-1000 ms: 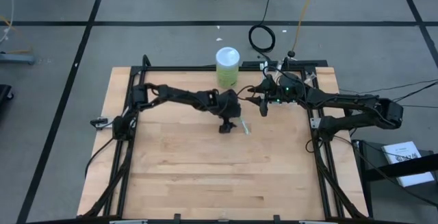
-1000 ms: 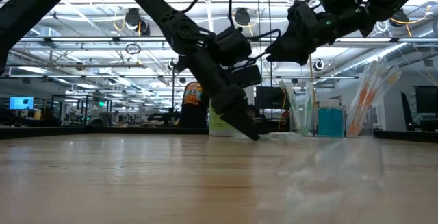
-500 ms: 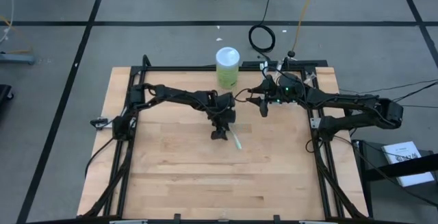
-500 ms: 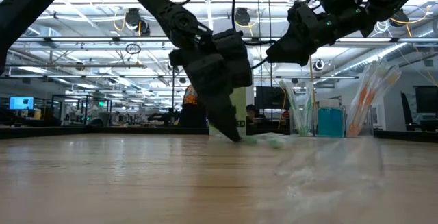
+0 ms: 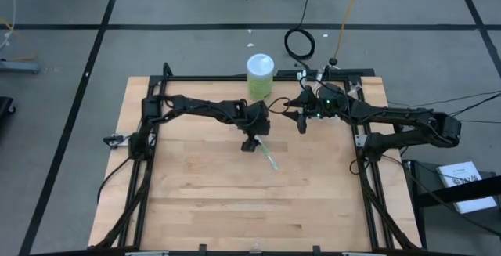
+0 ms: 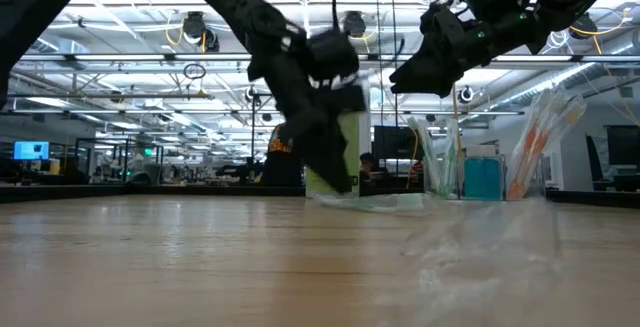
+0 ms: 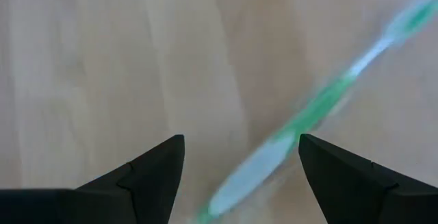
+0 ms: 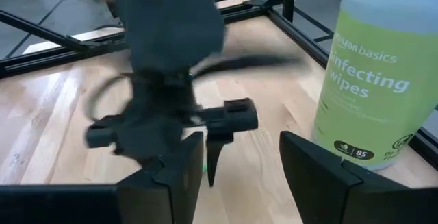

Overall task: Pick & Place toothbrushing station
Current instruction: Put the green toothbrush into the transparent organizer

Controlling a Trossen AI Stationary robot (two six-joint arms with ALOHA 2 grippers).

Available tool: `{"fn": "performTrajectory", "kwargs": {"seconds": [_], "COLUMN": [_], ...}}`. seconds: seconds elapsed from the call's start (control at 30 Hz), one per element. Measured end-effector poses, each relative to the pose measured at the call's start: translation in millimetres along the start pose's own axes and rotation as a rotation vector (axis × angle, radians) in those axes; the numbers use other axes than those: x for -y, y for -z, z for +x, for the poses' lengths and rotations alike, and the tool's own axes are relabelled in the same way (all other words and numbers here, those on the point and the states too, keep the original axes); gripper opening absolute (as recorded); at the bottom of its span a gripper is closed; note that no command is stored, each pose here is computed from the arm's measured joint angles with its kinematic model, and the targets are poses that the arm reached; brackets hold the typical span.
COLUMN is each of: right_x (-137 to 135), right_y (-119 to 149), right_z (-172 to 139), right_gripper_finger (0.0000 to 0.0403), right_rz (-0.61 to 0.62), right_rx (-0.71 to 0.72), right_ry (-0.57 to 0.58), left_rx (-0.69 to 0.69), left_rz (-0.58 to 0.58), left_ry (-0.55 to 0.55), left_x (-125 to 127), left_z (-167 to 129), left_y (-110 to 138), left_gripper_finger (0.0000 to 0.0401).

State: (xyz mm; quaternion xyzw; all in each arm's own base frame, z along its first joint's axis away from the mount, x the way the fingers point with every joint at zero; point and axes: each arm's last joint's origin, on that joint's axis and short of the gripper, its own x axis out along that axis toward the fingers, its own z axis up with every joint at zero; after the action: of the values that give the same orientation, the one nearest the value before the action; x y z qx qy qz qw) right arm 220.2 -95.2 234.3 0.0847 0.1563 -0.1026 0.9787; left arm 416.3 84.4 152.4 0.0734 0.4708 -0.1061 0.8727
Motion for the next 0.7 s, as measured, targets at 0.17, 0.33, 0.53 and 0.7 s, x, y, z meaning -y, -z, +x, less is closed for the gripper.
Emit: {"fn": "performTrajectory", "kwargs": {"seconds": [0.17, 0.33, 0.53, 0.7], "right_x": [0, 0, 0, 0], "right_y": [0, 0, 1, 1], "right_z": [0, 0, 0, 0], "right_gripper_finger": [0.0183, 0.0184, 0.0180, 0.0179], "right_rz": [0.001, -0.009, -0.013, -0.016], "right_rx": [-0.004, -0.003, -0.006, -0.014], "right_ry": [0.000, 0.000, 0.000, 0.001], "left_rx": [-0.055, -0.062, -0.115, -0.133], "left_rz": [-0.005, 0.021, -0.062, -0.044], "left_ry": [0.078, 0.121, 0.143, 0.149], "left_x": [-1, 5, 9, 12], "left_z": [13, 17, 16, 13], "left_y": [13, 16, 21, 21], "left_gripper_finger": [0.0294, 0.0294, 0.0294, 0.0294]}}
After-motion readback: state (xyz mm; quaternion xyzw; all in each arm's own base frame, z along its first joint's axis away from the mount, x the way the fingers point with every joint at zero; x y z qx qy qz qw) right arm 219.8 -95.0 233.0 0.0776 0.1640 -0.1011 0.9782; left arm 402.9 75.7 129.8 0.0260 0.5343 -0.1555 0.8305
